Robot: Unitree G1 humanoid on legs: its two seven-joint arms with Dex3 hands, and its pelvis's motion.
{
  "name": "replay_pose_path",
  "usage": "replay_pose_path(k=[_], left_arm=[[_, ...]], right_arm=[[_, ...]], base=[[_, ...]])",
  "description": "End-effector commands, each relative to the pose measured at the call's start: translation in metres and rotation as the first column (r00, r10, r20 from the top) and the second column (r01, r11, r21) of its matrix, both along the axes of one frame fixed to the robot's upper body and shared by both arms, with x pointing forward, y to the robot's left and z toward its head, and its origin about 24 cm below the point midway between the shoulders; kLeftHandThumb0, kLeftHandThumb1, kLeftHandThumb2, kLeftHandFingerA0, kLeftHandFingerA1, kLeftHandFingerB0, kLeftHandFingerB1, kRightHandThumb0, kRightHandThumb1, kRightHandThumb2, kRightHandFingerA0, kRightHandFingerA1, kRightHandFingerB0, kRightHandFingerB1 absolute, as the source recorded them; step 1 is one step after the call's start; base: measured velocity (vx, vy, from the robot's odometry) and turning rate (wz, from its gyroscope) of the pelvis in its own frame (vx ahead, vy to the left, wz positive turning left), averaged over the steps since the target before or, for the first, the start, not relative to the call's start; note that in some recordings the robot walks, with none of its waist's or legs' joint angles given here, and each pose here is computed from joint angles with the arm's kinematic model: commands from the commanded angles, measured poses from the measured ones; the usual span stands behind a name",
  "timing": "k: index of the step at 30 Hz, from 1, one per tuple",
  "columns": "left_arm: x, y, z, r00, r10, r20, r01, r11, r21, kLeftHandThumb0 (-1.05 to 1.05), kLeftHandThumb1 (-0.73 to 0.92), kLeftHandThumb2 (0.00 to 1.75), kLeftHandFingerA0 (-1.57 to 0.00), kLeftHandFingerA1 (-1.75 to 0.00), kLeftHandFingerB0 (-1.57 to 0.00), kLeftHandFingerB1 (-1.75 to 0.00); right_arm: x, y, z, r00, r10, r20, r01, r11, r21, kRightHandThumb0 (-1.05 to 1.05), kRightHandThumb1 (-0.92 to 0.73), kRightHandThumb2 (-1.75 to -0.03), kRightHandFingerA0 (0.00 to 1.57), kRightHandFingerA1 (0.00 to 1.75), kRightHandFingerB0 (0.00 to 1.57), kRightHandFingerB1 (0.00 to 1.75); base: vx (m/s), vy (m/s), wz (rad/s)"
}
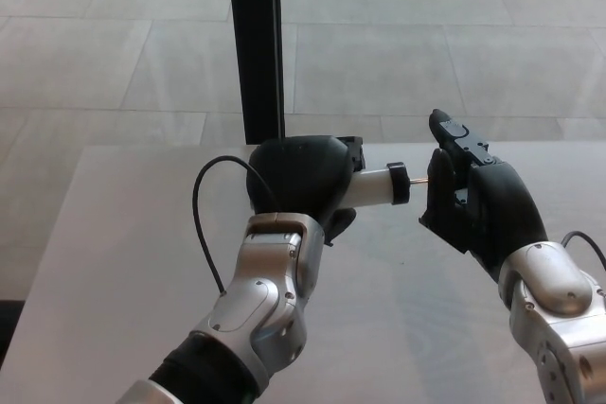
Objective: The robot uses its left hand to lift the air pump kept on the middle of the desk and use the right hand to compress the handle
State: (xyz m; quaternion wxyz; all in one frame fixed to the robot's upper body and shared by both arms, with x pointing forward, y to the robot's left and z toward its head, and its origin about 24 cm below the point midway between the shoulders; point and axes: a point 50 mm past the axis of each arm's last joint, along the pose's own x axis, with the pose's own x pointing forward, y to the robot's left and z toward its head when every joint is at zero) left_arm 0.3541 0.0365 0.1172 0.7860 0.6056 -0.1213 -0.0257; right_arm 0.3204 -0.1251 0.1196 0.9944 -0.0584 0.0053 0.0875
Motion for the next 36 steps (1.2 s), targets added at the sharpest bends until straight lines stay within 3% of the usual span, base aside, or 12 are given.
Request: replay_pose_path(k=[1,3,4,5,17,18,19,20,24,31,32,36], left_arm=[[0.001,0.024,-0.001,0.998,0.056,-0.010,-0.056,0.998,0.015,-0.17,0.58,0.99,-1.12,-1.70,-0.84,-1.32],[-0.004,0.055,-0.006,0.996,0.070,-0.055,-0.068,0.997,0.031,-0.17,0.58,0.99,-1.12,-1.70,-0.84,-1.32],[-0.005,0.059,-0.009,0.996,0.063,-0.057,-0.062,0.998,0.010,-0.18,0.56,1.13,-0.94,-1.75,-0.80,-1.40],[-0.007,0.060,-0.012,0.997,0.057,-0.061,-0.056,0.998,0.011,-0.21,0.56,1.13,-0.94,-1.71,-0.80,-1.38],[-0.013,0.049,-0.012,0.998,0.034,-0.047,-0.033,0.999,0.020,-0.26,0.52,1.16,-1.24,-1.43,-0.94,-1.23],[-0.013,0.049,-0.013,0.998,0.034,-0.049,-0.033,0.999,0.021,-0.24,0.53,1.16,-1.23,-1.40,-0.89,-1.16],[-0.014,0.050,-0.014,0.998,0.037,-0.055,-0.036,0.999,0.019,-0.25,0.54,1.15,-1.23,-1.41,-0.90,-1.17],[-0.014,0.050,-0.015,0.998,0.038,-0.058,-0.037,0.999,0.017,-0.27,0.54,1.14,-1.22,-1.40,-0.92,-1.20],[-0.015,0.052,-0.015,0.998,0.036,-0.057,-0.036,0.999,-0.006,-0.29,0.55,1.12,-1.22,-1.40,-0.95,-1.22],[-0.013,0.055,-0.013,0.999,0.038,-0.031,-0.037,0.999,0.036,-0.18,0.53,1.18,-0.97,-1.75,-0.80,-1.42],[-0.013,0.053,-0.013,0.999,0.039,-0.036,-0.038,0.999,0.030,-0.25,0.53,1.17,-1.23,-1.41,-0.91,-1.18],[-0.015,0.050,-0.014,0.998,0.032,-0.052,-0.032,0.999,-0.008,-0.17,0.55,1.16,-0.95,-1.75,-0.79,-1.42]], right_arm=[[-0.006,-0.028,-0.003,0.998,-0.061,0.023,0.060,0.998,0.019,-0.96,-0.85,-1.23,0.00,0.08,0.09,0.16],[-0.015,-0.061,-0.005,0.989,-0.132,0.065,0.127,0.990,0.067,-0.96,-0.85,-1.23,0.00,0.08,0.09,0.16],[-0.018,-0.068,-0.006,0.986,-0.156,0.057,0.152,0.985,0.076,-0.92,-0.92,-0.79,0.00,0.18,0.05,0.24],[-0.020,-0.069,-0.009,0.986,-0.158,0.049,0.154,0.985,0.074,-0.97,-0.84,-1.23,0.00,0.06,0.10,0.14],[-0.023,-0.055,-0.016,0.994,-0.088,0.062,0.086,0.996,0.031,-0.99,-0.87,-1.25,0.00,0.06,0.11,0.11],[-0.023,-0.056,-0.016,0.994,-0.087,0.061,0.086,0.996,0.030,-0.95,-0.92,-0.81,0.00,0.10,0.03,0.24],[-0.022,-0.057,-0.017,0.994,-0.092,0.052,0.091,0.996,0.025,-1.05,-0.88,-1.27,0.00,0.02,0.07,0.04],[-0.022,-0.058,-0.018,0.994,-0.093,0.051,0.093,0.996,0.019,-1.04,-0.86,-1.27,0.00,0.06,0.01,0.01],[-0.021,-0.061,-0.020,0.993,-0.116,0.008,0.117,0.993,-0.016,-1.05,-0.92,-0.75,0.00,0.00,0.00,0.00],[-0.020,-0.075,-0.021,0.989,-0.140,-0.036,0.140,0.990,-0.012,-1.05,-0.92,-0.82,0.00,0.00,0.00,0.00],[-0.018,-0.075,-0.020,0.990,-0.139,-0.035,0.139,0.990,-0.012,-1.00,-0.92,-0.88,0.00,0.00,0.00,0.00],[-0.014,-0.074,-0.019,0.991,-0.137,-0.011,0.137,0.990,-0.020,-1.03,-0.92,-0.93,0.00,0.00,0.00,0.00]], base=[[0.00,0.000,0.00],[0.00,0.000,0.00],[0.00,0.000,0.00],[0.00,0.000,0.00],[0.00,0.000,0.00],[0.00,0.000,0.00],[0.00,0.000,0.00],[0.00,0.000,0.00],[0.00,0.000,0.00],[0.00,0.000,0.00],[0.00,0.000,0.00],[0.00,0.000,0.00]])
